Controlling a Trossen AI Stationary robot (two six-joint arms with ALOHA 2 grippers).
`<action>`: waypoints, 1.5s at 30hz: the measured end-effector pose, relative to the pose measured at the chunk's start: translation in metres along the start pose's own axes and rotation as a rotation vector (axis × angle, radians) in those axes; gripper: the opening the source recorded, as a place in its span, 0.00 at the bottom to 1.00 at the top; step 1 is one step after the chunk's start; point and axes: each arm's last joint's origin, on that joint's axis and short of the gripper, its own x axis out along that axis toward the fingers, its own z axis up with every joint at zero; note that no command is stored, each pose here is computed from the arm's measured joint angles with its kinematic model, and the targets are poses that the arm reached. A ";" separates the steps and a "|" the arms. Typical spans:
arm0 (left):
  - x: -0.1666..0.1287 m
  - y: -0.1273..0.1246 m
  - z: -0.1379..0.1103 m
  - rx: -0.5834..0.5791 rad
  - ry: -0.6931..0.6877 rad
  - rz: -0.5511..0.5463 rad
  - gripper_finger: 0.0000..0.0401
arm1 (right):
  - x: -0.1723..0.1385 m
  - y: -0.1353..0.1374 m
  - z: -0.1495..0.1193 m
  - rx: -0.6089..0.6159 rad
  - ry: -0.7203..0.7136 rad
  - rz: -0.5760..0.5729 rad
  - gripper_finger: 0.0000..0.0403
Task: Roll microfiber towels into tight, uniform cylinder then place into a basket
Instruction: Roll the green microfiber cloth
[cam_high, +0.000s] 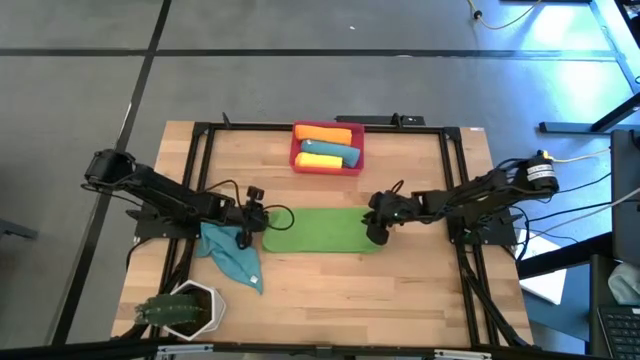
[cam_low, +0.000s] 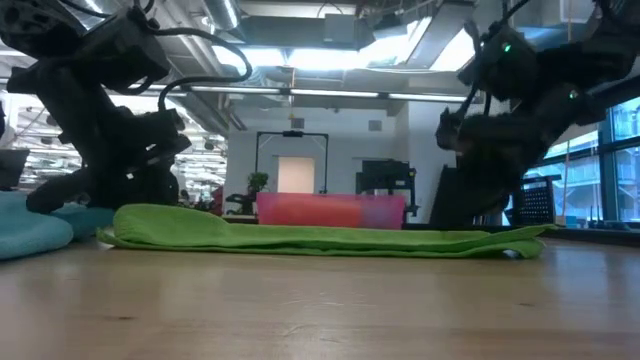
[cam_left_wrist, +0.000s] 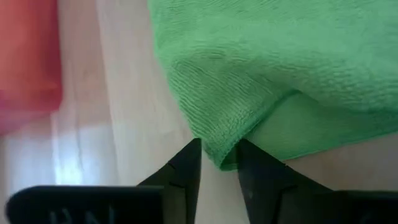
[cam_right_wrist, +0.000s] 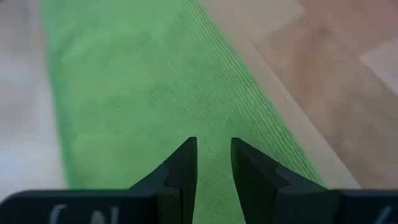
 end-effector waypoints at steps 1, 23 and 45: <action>0.000 0.000 0.000 0.000 0.003 0.009 0.20 | 0.002 -0.001 -0.001 0.000 0.011 -0.007 0.24; 0.006 0.022 -0.011 -0.112 0.120 0.197 0.00 | 0.014 -0.007 -0.014 -0.016 0.116 -0.072 0.24; -0.018 0.040 -0.011 -0.228 0.015 0.253 0.03 | 0.010 0.007 0.004 -0.106 0.209 0.007 0.24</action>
